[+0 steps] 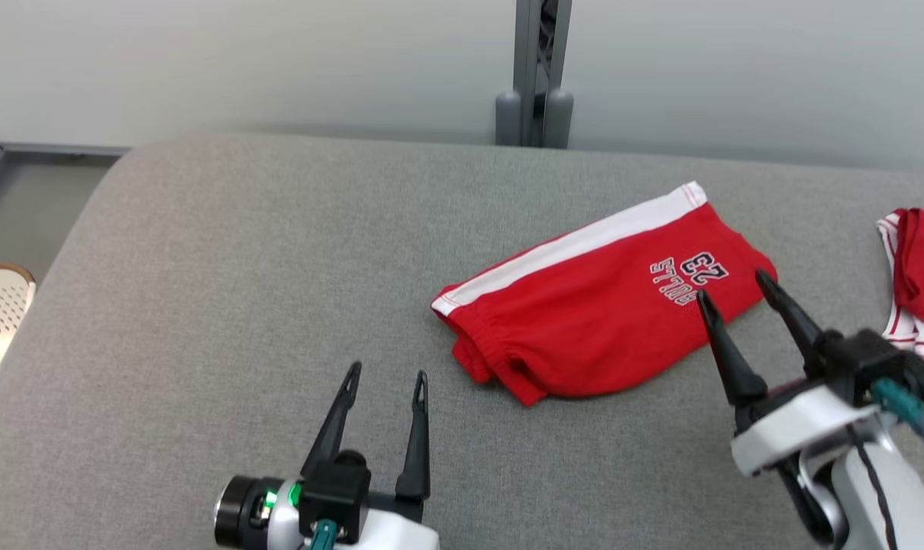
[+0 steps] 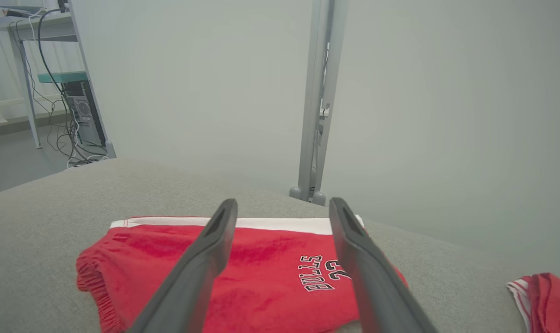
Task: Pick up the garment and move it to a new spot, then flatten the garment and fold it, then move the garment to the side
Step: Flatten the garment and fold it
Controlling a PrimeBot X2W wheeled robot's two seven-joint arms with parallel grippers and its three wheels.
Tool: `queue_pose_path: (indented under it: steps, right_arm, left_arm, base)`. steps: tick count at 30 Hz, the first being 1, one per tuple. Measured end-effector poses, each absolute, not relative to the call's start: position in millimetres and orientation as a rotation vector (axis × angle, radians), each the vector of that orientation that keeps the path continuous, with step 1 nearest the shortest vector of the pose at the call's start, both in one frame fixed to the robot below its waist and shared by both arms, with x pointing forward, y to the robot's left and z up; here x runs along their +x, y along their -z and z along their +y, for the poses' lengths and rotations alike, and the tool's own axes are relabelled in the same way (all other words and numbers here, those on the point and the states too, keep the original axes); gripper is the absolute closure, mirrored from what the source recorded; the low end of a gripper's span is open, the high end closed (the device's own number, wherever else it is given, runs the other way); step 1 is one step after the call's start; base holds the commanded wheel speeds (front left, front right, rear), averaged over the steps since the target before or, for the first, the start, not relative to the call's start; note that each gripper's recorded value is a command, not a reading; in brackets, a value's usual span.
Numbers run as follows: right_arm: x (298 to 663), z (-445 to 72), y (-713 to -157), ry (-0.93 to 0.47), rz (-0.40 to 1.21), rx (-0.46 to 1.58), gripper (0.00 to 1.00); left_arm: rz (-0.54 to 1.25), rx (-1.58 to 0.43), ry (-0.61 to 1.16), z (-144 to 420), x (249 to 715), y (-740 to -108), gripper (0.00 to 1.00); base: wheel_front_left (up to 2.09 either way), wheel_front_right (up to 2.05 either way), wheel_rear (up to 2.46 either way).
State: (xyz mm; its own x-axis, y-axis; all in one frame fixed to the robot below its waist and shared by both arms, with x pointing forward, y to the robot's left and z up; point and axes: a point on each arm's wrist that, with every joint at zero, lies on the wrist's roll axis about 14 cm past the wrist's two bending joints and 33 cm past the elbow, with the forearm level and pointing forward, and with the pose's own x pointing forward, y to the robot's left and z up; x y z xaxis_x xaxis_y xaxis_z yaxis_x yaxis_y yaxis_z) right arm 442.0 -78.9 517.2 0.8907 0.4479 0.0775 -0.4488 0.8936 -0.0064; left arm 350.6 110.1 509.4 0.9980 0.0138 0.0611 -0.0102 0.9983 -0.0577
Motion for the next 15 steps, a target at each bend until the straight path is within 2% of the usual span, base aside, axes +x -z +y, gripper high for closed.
queue_pose_path:
  steps: [9, 15]
  right_arm:
    - [393.6, -94.6, -501.9, -0.36, -0.046, 0.101, 0.0]
    - [389.2, -110.1, -486.8, -0.303, 0.0, 0.147, 0.0]
  left_arm:
    - [-0.07, -0.08, -0.003, 103.8, 323.3, -510.3, 0.0]
    - [-0.07, -0.07, 0.006, 102.8, 322.1, -509.2, 0.0]
  base:
    - [0.0, 0.0, 0.0]
    - [0.0, 0.0, 0.0]
